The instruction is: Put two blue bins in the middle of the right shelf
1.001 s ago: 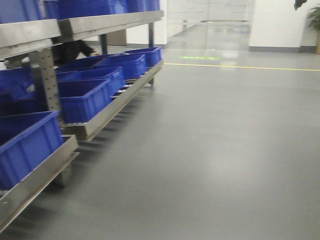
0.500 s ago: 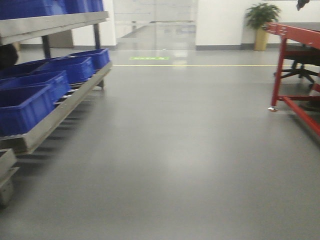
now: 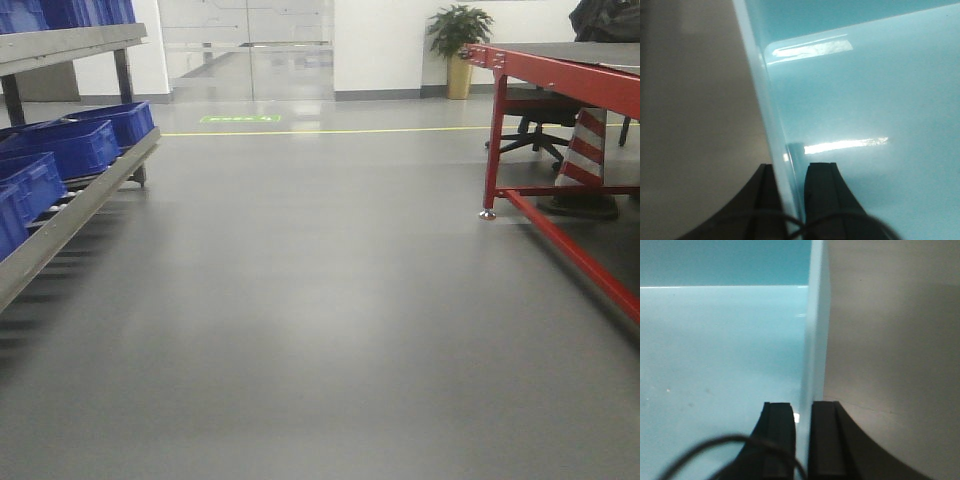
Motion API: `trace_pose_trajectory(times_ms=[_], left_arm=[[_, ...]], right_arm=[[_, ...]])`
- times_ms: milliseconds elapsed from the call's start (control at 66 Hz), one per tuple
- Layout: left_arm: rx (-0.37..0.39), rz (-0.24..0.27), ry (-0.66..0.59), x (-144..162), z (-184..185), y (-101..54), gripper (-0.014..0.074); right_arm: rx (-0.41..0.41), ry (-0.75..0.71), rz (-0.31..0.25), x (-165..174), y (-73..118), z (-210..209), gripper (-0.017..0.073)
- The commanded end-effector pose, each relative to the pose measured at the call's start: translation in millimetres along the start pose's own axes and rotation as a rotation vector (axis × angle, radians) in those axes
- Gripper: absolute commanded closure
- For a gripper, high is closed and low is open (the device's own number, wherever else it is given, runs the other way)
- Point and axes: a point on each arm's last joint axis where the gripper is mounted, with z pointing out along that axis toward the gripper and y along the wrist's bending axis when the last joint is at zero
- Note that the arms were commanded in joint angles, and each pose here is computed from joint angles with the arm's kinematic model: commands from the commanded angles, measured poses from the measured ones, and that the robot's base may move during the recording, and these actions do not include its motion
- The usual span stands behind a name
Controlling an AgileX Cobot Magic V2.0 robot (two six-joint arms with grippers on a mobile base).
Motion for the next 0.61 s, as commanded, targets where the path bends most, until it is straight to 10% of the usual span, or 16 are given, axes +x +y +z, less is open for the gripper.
trace_pose_trajectory(times_ms=[0,591], left_arm=[[0.079,0.003,-0.051,-4.2,-6.4,-10.2,0.0704],[0.077,0.003,-0.051,-4.2,-6.4,-10.0,0.0704]], right_arm=[[-0.073,-0.090,0.019,-9.6,9.6,-12.1,0.0713],[-0.073,-0.090,0.019,-9.6,9.6,-12.1,0.0713]])
